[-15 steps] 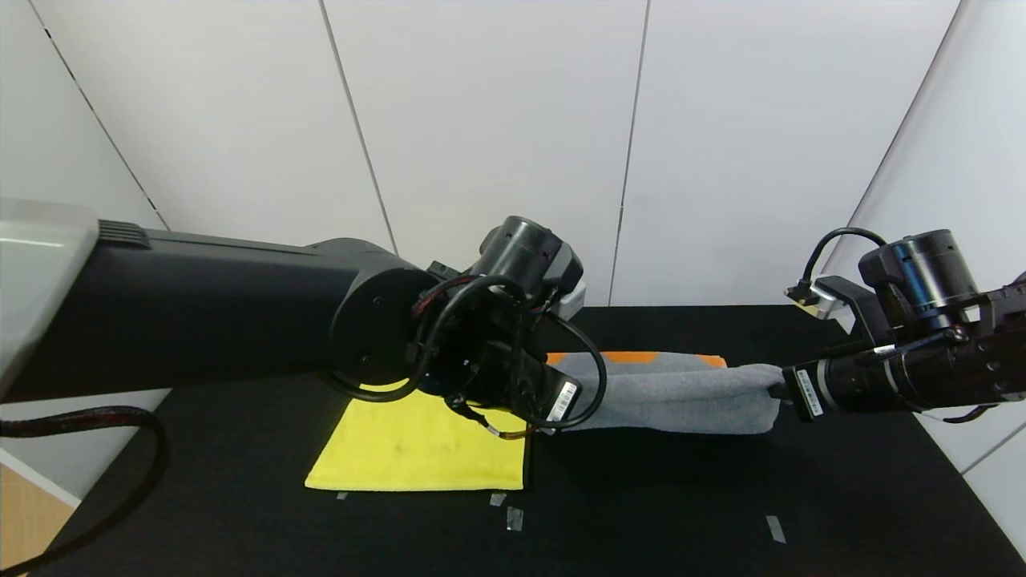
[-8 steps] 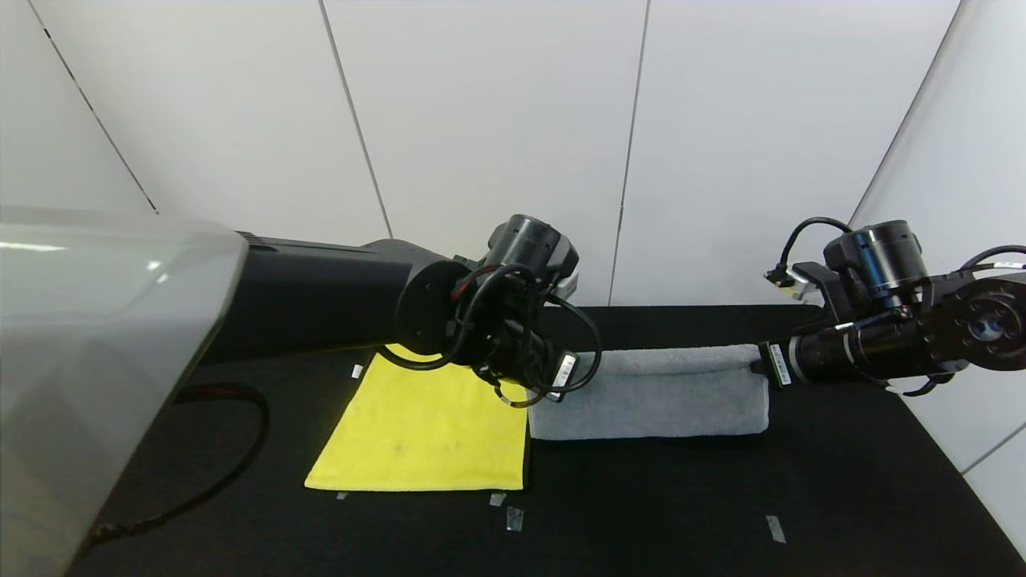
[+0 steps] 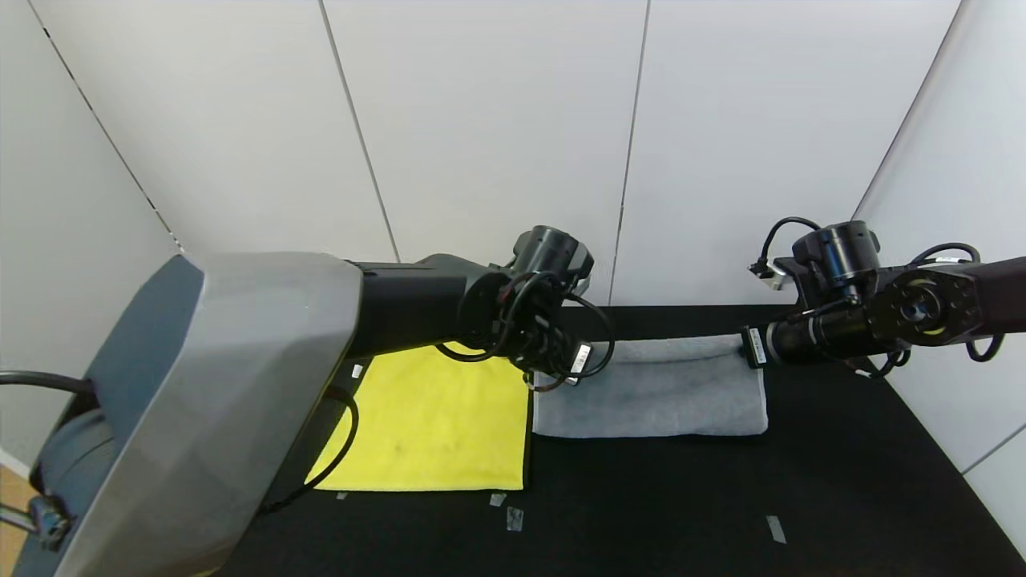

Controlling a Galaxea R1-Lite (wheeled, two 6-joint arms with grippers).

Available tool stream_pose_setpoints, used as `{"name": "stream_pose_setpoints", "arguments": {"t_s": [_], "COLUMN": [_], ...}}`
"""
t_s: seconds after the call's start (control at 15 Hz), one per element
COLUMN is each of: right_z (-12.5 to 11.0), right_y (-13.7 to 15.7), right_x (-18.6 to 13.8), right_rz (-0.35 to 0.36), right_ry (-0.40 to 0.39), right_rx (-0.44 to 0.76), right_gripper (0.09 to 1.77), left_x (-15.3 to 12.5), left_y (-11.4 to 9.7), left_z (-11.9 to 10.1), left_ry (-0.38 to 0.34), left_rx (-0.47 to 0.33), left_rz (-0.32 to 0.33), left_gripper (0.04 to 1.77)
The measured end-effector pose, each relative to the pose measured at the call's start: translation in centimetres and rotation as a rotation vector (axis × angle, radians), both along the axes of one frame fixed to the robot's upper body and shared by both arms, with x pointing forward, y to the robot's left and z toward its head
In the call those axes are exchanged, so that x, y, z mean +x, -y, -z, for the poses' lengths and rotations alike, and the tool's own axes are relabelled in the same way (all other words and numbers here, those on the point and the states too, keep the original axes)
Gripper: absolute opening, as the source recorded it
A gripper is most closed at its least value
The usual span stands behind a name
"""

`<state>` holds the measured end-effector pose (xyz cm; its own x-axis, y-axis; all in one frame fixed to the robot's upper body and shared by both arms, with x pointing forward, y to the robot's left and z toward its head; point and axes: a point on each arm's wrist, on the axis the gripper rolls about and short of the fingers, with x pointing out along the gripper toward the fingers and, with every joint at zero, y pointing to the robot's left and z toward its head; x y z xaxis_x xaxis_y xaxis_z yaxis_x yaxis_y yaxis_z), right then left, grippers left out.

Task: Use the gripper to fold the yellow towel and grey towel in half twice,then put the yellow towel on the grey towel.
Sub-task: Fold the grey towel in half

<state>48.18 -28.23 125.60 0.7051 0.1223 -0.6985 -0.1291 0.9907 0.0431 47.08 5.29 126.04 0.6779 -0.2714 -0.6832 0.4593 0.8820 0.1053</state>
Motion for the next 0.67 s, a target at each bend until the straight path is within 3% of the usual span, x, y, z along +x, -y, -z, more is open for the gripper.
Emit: {"name": "stream_pose_setpoints", "arguments": {"t_s": [0.2,0.4,0.67], "right_z": [1.3,2.3,4.0], "right_y": [-0.1,-0.2,-0.3], "right_x": [1.6,3.3,3.8], "right_rz": [0.012,0.016,0.024], "right_ry": [-0.009,0.067,0.036], "right_rx": [0.007,0.025,0.031], "right_gripper": [0.13,0.13,0.13], "left_x": [1.4,2.5,3.6], "left_y": [0.2,0.1,-0.4], "left_z": [1.4,2.2,2.8], "left_ry": [0.029,0.06,0.088], "left_rx": [-0.022,-0.047,-0.07], "left_rz": [-0.015,-0.033,-0.063], "left_gripper": [0.12,0.12,0.12]}}
